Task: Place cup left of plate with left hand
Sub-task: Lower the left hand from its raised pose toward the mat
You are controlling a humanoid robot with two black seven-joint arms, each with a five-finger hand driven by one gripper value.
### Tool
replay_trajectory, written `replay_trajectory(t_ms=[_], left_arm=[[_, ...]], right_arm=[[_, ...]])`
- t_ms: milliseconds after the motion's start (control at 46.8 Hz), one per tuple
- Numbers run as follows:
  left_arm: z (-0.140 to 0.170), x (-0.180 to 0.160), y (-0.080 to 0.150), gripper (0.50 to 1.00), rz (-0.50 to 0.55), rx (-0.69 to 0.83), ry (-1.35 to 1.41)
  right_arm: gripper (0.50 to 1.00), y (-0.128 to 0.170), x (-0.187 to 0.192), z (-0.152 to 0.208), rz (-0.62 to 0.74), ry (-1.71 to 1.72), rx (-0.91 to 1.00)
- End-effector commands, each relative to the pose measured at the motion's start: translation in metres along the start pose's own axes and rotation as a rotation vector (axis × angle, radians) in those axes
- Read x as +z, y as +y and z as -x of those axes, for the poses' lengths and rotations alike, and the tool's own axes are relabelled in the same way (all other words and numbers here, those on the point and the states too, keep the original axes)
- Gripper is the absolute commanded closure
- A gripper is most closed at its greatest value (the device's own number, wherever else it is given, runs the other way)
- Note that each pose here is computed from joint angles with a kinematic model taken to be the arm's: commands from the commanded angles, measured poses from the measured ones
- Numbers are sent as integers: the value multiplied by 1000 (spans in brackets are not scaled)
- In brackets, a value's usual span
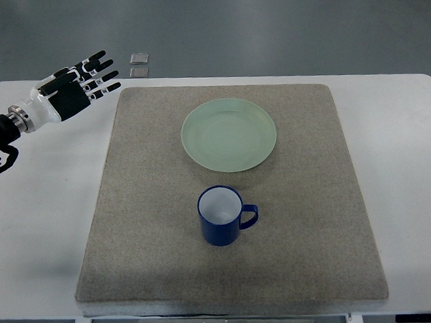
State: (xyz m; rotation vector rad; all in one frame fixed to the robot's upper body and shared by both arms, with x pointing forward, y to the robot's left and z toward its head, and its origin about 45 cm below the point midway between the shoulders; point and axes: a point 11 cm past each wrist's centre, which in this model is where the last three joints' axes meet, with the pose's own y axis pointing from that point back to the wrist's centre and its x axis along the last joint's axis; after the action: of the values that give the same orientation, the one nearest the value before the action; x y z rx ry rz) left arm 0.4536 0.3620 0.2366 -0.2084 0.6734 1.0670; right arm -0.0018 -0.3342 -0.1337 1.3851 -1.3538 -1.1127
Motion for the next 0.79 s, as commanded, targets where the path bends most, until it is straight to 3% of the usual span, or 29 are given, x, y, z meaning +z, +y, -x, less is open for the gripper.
replay_trajectory(t_ms=[0,534,663,770], left_arm=[[0,0,0,501,1,0,0],[-12,6,7,504,2,46,-21],[-10,6,6,501,-7,51,-101],[-8,27,19,501,39,50,-251]], right_arm=[[568,0,1,0,1,-1,0],[568,0,0,0,0,0,0],[568,0,0,0,0,0,0],[568,0,0,0,0,0,0]])
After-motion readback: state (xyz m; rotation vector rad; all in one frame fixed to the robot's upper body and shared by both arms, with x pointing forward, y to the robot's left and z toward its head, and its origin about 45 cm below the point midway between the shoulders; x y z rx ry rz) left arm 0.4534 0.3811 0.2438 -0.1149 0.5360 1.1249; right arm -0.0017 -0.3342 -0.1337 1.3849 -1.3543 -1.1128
